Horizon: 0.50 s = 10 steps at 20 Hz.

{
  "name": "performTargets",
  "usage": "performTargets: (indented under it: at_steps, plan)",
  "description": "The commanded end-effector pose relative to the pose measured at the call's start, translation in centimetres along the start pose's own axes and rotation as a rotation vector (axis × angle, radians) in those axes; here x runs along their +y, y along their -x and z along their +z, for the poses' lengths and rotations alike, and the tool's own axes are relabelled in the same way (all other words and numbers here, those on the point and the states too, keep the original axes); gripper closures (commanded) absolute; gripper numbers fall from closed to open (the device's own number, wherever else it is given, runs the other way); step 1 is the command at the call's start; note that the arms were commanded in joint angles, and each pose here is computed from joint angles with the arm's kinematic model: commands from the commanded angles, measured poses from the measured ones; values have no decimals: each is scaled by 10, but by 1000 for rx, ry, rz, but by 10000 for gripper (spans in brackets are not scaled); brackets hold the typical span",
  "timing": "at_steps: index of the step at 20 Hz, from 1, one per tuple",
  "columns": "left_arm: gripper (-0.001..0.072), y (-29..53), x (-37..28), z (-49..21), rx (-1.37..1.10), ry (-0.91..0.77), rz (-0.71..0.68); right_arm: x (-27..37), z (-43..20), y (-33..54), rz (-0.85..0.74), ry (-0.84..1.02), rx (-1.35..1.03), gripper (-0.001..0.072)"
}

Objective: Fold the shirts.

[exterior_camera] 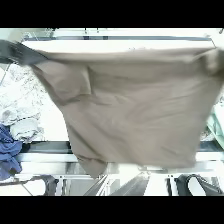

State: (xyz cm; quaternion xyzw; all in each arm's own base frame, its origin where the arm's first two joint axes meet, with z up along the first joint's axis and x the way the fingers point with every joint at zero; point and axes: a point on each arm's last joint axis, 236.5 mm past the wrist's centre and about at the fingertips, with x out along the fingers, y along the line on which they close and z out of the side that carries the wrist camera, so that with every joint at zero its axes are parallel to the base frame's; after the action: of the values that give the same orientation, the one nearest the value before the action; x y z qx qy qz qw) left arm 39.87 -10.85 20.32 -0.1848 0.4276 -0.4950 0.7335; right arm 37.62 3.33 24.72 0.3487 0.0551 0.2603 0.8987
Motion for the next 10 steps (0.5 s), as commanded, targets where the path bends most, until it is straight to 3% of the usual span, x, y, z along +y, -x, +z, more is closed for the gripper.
performTargets:
  at_steps: [1, 6, 10]
  plan:
    - [683, -74, 95, -42, 223, 160, -4, -117, -110, -40, -252, -104, 191, 689]
    - [682, -121, 192, -56, 245, 383, -8, -208, -149, -68, -360, -223, 177, 688]
    - [684, -134, 225, -63, 245, 496, 1, -235, -145, -84, -372, -231, 175, 689]
